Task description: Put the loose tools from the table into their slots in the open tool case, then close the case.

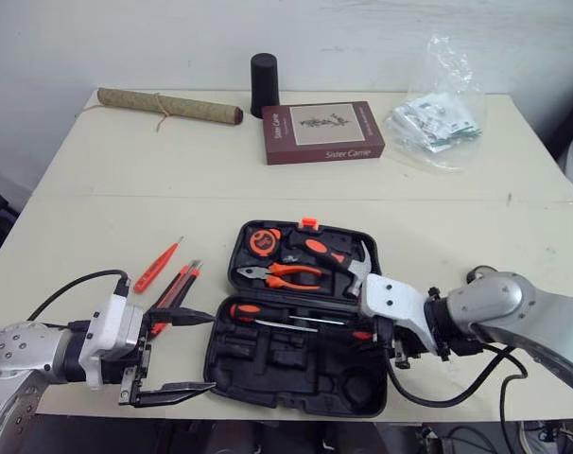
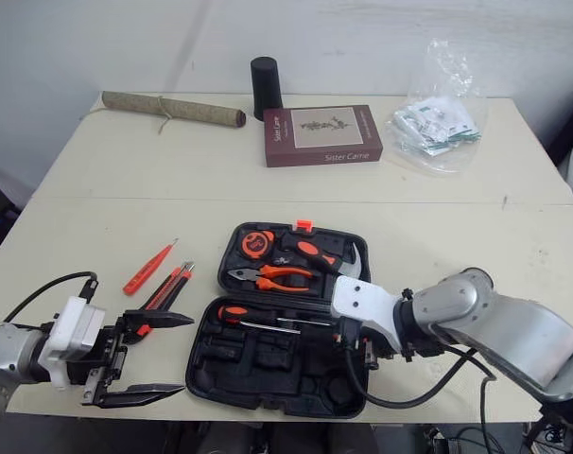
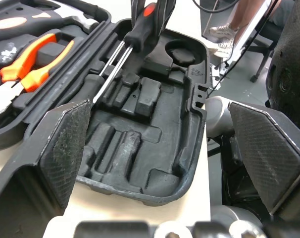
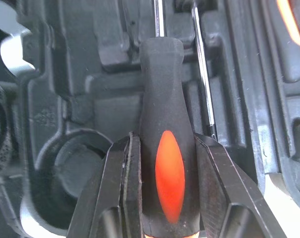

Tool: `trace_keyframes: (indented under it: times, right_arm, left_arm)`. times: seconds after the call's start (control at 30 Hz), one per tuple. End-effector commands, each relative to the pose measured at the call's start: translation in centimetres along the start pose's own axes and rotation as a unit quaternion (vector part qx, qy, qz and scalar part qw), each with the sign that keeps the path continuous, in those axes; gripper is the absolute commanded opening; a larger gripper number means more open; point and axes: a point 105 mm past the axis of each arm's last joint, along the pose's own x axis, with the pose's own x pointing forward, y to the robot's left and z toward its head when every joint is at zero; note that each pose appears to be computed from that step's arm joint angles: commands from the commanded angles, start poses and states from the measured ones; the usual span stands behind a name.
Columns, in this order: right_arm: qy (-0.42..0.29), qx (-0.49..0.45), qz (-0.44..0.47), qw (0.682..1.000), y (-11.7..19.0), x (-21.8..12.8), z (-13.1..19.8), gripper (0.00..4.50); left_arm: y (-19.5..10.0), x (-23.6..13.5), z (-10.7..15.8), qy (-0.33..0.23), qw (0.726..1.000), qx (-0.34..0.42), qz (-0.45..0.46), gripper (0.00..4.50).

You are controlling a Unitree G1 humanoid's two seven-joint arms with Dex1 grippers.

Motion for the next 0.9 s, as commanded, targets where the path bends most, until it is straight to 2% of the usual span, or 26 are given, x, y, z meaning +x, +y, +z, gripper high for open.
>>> trace_keyframes:
  times: [0.03,0.53,0.9]
  right_arm:
    - [0.005,-0.042,-0.022,0.999,-0.3,0.4,0.6,1.02]
    - [0.014,-0.074,0.018,0.997,0.6,1.7,1.2,1.02]
    - [0.013,-0.046,0.005,0.999,0.0,2.2,0.7,1.02]
  left_arm:
    - [-0.2,-0.1,0.6,0.003,1.000,0.017,0.003,4.50]
    - [-0.6,-0.1,0.4,0.008,1.000,0.005,0.010,4.50]
    - [-0.7,-0.4,0.1,0.013,1.000,-0.001,0.011,4.50]
